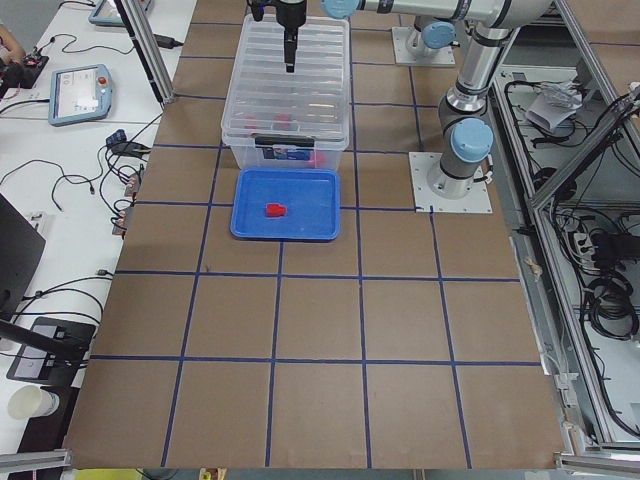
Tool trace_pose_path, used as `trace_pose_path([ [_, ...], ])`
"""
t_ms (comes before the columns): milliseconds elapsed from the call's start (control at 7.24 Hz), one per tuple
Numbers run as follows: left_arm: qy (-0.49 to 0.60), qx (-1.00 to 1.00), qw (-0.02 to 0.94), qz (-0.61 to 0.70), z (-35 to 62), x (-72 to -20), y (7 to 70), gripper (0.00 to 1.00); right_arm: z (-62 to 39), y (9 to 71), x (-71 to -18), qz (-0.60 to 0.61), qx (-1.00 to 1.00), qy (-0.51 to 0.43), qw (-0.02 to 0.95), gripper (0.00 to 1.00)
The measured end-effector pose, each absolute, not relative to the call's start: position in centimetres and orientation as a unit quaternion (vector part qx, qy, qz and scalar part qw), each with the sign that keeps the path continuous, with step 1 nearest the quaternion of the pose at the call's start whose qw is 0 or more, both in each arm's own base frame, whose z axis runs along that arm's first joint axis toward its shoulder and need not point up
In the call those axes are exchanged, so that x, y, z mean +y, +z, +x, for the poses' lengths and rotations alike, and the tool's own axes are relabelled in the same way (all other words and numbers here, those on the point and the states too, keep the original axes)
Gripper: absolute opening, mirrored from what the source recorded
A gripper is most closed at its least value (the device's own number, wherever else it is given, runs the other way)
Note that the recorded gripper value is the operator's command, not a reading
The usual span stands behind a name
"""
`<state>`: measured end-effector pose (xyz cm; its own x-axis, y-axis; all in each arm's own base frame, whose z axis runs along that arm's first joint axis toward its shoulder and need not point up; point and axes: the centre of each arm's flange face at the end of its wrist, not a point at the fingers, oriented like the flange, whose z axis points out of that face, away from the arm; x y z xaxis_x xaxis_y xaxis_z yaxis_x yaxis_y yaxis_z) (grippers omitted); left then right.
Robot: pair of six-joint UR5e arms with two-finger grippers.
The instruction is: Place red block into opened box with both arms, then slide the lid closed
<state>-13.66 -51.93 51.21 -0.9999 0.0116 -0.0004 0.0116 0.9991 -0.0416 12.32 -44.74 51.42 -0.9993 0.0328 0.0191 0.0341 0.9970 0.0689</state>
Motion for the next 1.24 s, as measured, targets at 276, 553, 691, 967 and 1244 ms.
trace_pose_path([
  [276, -0.02, 1.0, -0.001, 0.006, -13.7, -51.9, 51.2, 1.0, 12.3, 51.3, -44.7, -0.015, -0.999, -0.036, 0.01, 1.0],
  [553, -0.019, 1.0, 0.0, 0.006, -13.7, -51.9, 51.0, 1.0, 12.3, 51.2, -44.9, -0.009, -0.999, -0.037, 0.01, 1.0],
  [691, -0.018, 1.0, 0.0, 0.006, -13.6, -51.9, 51.0, 1.0, 12.3, 51.1, -45.0, -0.01, -0.999, -0.037, 0.011, 1.0],
  [967, -0.018, 1.0, 0.0, 0.005, -13.6, -51.9, 50.9, 1.0, 12.1, 50.3, -45.8, -0.017, -0.999, -0.043, 0.013, 1.0],
  [1244, -0.02, 1.0, 0.0, 0.006, -13.6, -51.8, 51.1, 1.0, 12.0, 47.3, -48.1, -0.015, -0.997, -0.073, 0.008, 1.0],
])
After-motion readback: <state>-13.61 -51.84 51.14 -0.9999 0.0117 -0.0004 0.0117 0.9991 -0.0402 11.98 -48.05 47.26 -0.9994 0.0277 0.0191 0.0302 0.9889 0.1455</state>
